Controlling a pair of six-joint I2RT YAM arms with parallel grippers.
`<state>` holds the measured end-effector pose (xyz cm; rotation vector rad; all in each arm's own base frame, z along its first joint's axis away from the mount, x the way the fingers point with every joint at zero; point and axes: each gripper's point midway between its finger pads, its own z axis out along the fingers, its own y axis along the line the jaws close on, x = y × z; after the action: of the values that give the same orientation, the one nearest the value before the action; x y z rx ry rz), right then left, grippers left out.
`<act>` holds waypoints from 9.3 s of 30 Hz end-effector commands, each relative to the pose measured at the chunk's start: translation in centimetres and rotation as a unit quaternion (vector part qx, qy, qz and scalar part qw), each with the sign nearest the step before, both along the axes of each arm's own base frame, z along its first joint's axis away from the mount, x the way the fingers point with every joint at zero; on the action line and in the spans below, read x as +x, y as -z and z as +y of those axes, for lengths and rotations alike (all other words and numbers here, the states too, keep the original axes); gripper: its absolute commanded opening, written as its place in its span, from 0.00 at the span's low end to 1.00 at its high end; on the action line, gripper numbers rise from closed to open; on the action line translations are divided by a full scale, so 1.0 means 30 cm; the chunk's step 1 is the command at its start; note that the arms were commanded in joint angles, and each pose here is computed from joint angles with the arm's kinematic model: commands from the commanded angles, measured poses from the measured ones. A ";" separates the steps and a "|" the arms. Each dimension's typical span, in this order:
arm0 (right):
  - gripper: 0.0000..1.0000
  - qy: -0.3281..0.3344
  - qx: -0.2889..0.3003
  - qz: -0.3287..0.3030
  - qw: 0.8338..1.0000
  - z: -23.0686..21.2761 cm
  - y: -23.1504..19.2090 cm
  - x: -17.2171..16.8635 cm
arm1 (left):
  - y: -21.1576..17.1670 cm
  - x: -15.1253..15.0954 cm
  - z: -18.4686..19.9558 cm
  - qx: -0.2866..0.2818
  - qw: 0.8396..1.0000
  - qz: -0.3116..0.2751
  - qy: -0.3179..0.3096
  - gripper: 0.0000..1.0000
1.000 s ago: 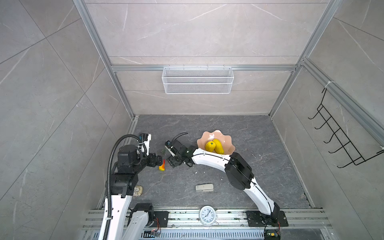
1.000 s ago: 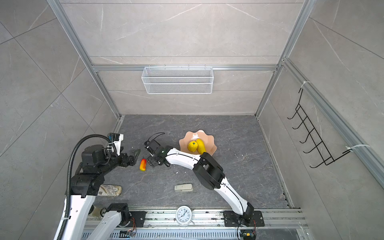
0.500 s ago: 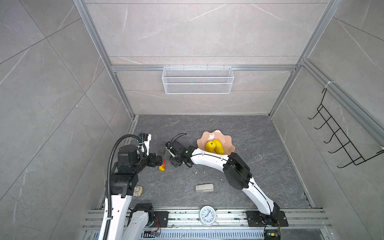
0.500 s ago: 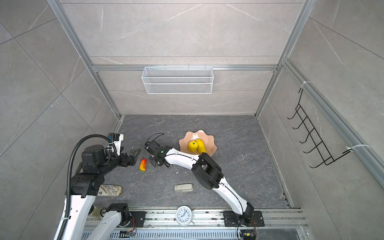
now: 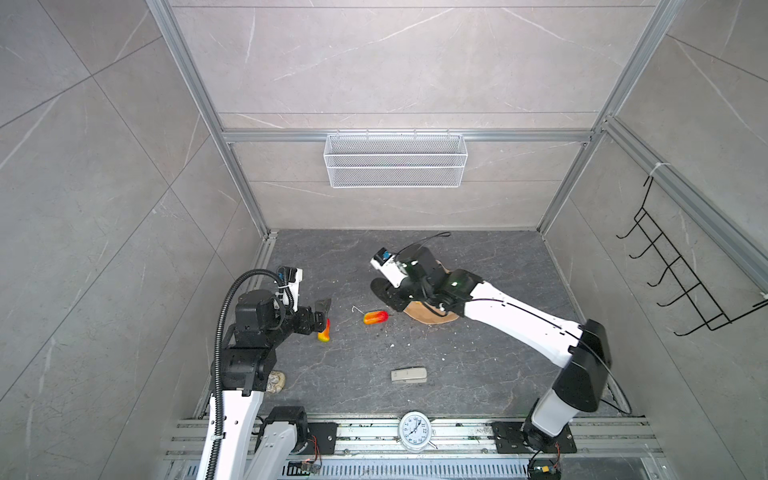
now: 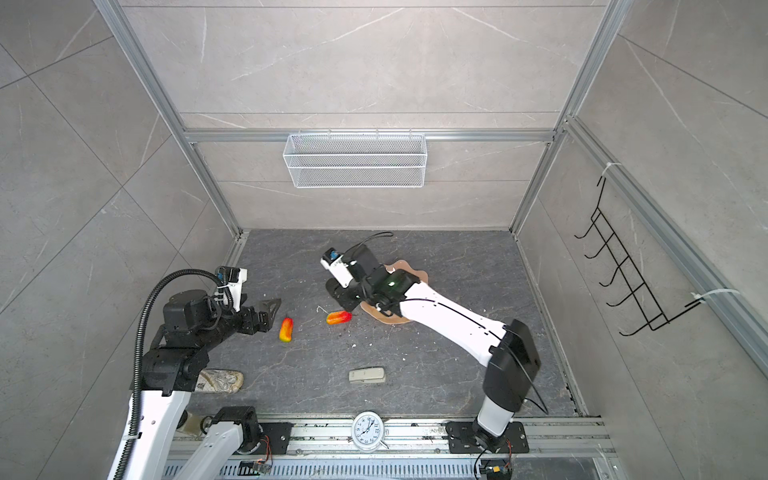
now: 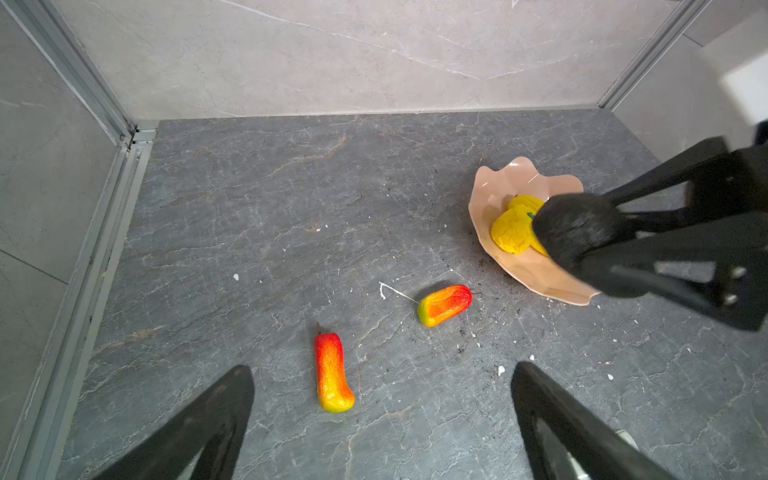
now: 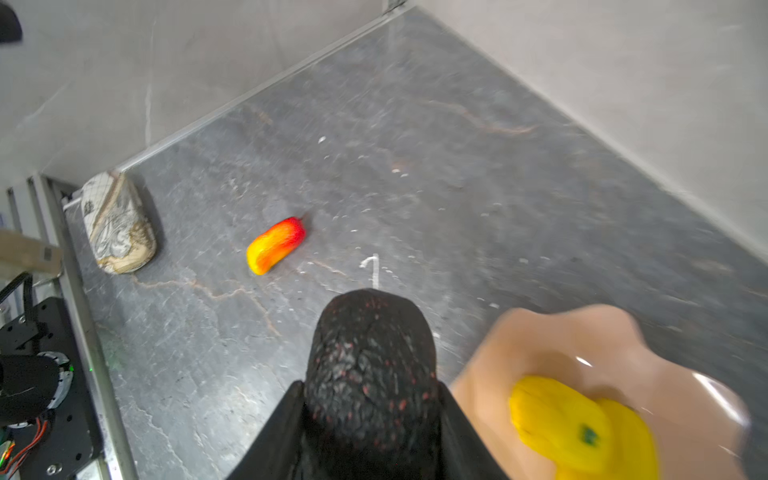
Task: Place and organize the fake fruits in the fruit bowl
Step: 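Lower the black avocado into the bowl and open the right gripper, then grasp the red-yellow pepper nearer the bowl with the right gripper, then place the red-yellow pepper at the bowl's far side, release, then grasp the other red-yellow pepper near the left arm with the right gripper, then place the second red-yellow pepper in the bowl and release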
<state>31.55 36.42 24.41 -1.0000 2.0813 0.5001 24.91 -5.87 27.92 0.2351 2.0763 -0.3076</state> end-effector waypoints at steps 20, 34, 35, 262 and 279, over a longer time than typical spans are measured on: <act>0.15 0.070 -0.140 0.124 0.980 -0.325 0.423 -0.009 | -0.026 -0.002 -0.018 0.003 1.000 -0.016 0.019 1.00; 0.10 0.096 -0.139 0.143 0.975 -0.335 0.509 0.103 | -0.022 0.000 -0.020 0.002 1.000 -0.013 0.020 1.00; 0.10 0.097 -0.137 0.144 0.975 -0.333 0.510 0.108 | -0.020 0.001 -0.020 0.002 1.000 -0.012 0.021 1.00; 0.05 0.327 -0.015 0.028 0.944 -0.148 0.416 0.215 | -0.031 -0.012 -0.021 0.002 1.000 -0.019 0.023 1.00; 0.34 0.347 -0.048 0.036 0.936 -0.226 0.511 0.327 | -0.025 -0.006 -0.020 0.003 1.000 -0.015 0.022 1.00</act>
<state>40.72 29.19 7.41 -0.2296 2.3931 0.0492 24.58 -6.15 27.99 0.2510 2.0726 -0.3233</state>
